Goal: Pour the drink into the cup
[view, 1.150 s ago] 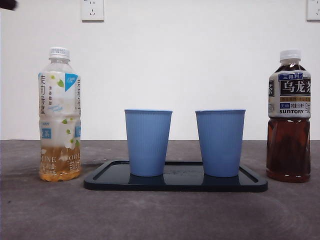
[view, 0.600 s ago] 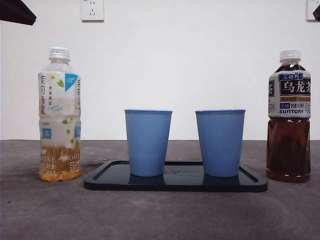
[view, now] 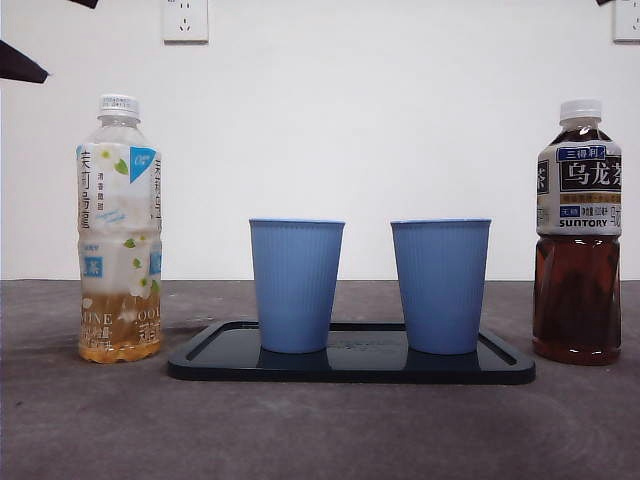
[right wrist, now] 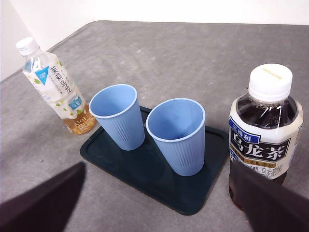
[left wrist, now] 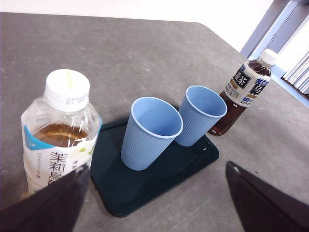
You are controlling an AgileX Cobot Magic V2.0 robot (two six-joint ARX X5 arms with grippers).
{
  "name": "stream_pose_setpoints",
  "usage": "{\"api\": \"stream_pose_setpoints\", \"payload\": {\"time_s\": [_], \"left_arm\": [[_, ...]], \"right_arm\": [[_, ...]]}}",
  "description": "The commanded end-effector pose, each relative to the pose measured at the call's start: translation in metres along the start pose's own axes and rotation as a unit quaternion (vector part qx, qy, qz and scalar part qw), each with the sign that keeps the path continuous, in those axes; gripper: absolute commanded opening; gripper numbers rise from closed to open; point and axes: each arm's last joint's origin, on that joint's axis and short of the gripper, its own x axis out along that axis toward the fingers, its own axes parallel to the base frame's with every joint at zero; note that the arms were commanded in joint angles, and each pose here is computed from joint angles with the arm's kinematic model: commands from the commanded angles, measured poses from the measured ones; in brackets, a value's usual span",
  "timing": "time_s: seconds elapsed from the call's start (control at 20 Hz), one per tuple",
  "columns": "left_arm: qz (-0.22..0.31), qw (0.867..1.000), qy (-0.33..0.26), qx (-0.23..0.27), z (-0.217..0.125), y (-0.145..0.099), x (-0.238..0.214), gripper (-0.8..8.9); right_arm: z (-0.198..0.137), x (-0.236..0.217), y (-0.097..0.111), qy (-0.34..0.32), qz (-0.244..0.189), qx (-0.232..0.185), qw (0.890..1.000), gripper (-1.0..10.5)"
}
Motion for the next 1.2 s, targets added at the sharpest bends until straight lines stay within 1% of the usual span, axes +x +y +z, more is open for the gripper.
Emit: {"api": "stream_pose_setpoints", "payload": {"time_s": [0.05,0.25,0.35,0.5,0.75,0.95,1.2], "left_arm": [[-0.003,1.000,-0.003,0.005,0.005,-0.002,-0.001,4.78],[-0.002,1.000,0.010,-0.004,0.002,-0.001,-0.001,4.77],[-0.002,1.000,0.016,-0.008,0.001,-0.001,-0.001,4.77],[-0.001,1.000,0.023,-0.014,-0.001,-0.001,-0.001,4.77],[-0.003,0.999,0.028,-0.016,-0.002,-0.002,0.000,4.75],[-0.007,0.999,0.033,-0.017,-0.003,-0.003,0.000,4.68],[-0.009,0.999,0.034,-0.016,-0.003,-0.004,0.000,4.68]], "right_arm": [[0.004,-0.001,0.001,-0.008,0.001,0.008,1.000,5.5],[0.004,-0.001,0.001,-0.009,-0.003,0.021,1.000,5.5],[0.004,-0.001,-0.001,-0.010,-0.028,0.039,0.999,5.5],[0.003,0.001,-0.004,-0.011,-0.061,0.049,0.997,5.5],[-0.008,0.010,-0.010,-0.014,-0.092,0.061,0.994,5.5],[-0.018,0.022,-0.015,-0.047,-0.101,0.071,0.991,5.5],[-0.038,0.044,-0.024,-0.088,-0.112,0.063,0.988,5.5]]}}
